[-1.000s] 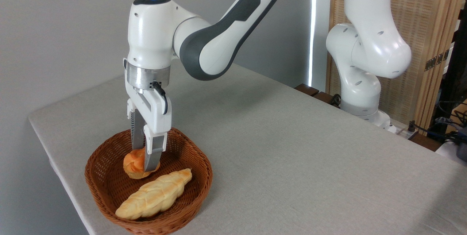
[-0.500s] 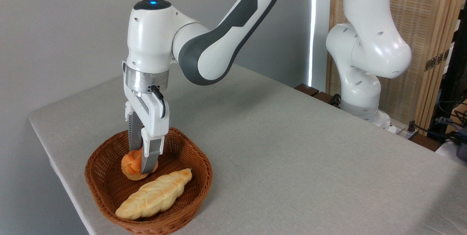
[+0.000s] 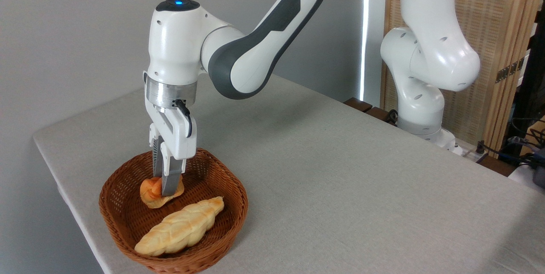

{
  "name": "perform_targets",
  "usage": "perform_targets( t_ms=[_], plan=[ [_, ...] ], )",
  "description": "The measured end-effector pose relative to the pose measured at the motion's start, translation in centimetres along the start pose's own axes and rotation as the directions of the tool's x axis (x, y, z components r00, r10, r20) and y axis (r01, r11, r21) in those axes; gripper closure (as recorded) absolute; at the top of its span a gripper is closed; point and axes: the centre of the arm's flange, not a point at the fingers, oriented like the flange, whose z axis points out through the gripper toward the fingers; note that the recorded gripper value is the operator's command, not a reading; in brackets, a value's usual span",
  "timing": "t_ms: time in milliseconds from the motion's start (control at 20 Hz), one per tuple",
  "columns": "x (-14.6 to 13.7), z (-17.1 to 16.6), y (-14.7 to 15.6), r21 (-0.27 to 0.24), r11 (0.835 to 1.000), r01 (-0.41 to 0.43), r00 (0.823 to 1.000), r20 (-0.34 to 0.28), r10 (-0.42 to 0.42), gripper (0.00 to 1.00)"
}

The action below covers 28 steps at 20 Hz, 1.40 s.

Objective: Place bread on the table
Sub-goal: 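Lift the bun out of the basket and carry it beside the basket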

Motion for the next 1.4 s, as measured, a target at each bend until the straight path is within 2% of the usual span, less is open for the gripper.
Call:
perform_targets(
  t_ms=[300, 500, 700, 850, 1150, 1350, 1400],
  plan=[
    [0.3, -0.9, -0.2, 0.011, 1.0, 0.0, 1.0, -0.012, 0.0, 0.67],
    [0.1, -4.4, -1.0, 0.04, 0.999, 0.011, 1.0, -0.03, -0.01, 0.65],
    [-2.4, -9.2, -1.7, -0.001, 0.999, 0.047, 0.998, 0.051, -0.047, 0.63],
    [-3.7, -11.4, -1.0, -0.025, 0.998, 0.057, 0.995, 0.088, -0.055, 0.63],
    [-9.0, -13.1, 2.3, -0.038, 0.996, 0.081, 0.99, 0.119, -0.076, 0.63],
    [-12.0, -13.0, 6.3, -0.063, 0.998, 0.03, 0.99, 0.137, -0.021, 0.62],
    [-12.2, -12.7, 7.3, -0.072, 0.997, 0.014, 0.99, 0.141, -0.004, 0.55]
  ],
)
